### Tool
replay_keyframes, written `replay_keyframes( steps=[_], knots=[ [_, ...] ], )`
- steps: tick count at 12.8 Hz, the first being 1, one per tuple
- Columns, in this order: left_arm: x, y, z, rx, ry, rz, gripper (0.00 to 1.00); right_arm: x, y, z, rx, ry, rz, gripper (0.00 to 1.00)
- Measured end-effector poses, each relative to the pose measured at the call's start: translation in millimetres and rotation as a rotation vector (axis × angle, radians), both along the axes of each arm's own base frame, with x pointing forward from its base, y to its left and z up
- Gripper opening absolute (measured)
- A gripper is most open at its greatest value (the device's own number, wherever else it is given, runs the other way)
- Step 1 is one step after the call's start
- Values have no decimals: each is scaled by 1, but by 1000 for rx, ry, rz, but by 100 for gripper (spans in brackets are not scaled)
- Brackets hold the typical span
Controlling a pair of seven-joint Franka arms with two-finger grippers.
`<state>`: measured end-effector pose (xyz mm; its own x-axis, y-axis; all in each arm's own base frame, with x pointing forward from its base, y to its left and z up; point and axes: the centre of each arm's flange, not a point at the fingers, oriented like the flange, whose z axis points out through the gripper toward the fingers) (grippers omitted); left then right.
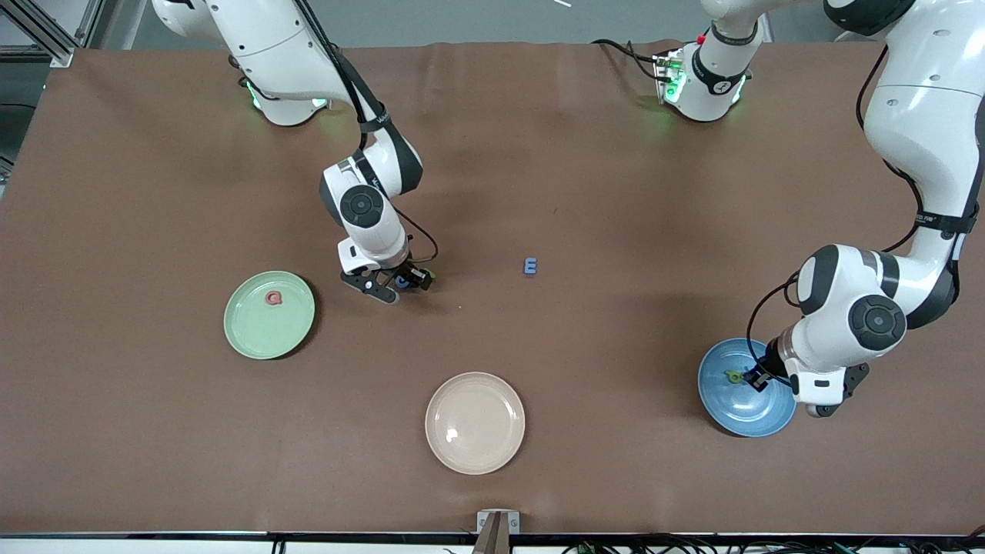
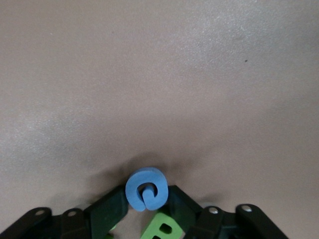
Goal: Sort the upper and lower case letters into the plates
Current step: 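Drop the G on the green plate while the left gripper reaches blue E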
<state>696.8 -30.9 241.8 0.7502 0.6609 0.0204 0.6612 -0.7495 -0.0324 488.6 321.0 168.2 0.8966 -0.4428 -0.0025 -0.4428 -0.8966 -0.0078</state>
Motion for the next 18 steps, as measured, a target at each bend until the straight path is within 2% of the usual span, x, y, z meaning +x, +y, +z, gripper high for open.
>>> replay_keyframes(
  steps=[2,4,5,7,9,10,11,12,13,14,16,18],
  knots=[
    [-10,-24,4,0,73,-28,79,0,0,0,0,0,0,41],
    [-20,-65,21,-11,110,-47,100,1,-1,0,-1,1,-2,41],
    [-27,-90,27,-23,119,-48,100,3,-5,0,-6,5,-2,41],
    [-48,-144,28,-47,141,-46,99,14,-25,4,-22,28,19,41],
    [-78,-197,15,-56,155,-55,95,40,-68,27,-31,79,65,41],
    [-93,-228,9,-65,146,-65,94,56,-98,44,-26,102,92,41],
    [-109,-260,6,-64,131,-88,89,71,-130,60,-16,118,123,41],
    [-126,-291,4,-46,111,-118,89,83,-163,71,-5,126,155,41],
    [-143,-319,3,-26,95,-153,84,91,-193,75,4,127,184,41],
    [-160,-344,1,-14,77,-193,84,96,-219,74,11,128,206,41],
    [-186,-375,-5,-34,33,-263,68,101,-253,67,18,125,229,41],
    [-203,-388,-16,-71,-2,-329,67,98,-255,48,15,132,241,41]
  ],
)
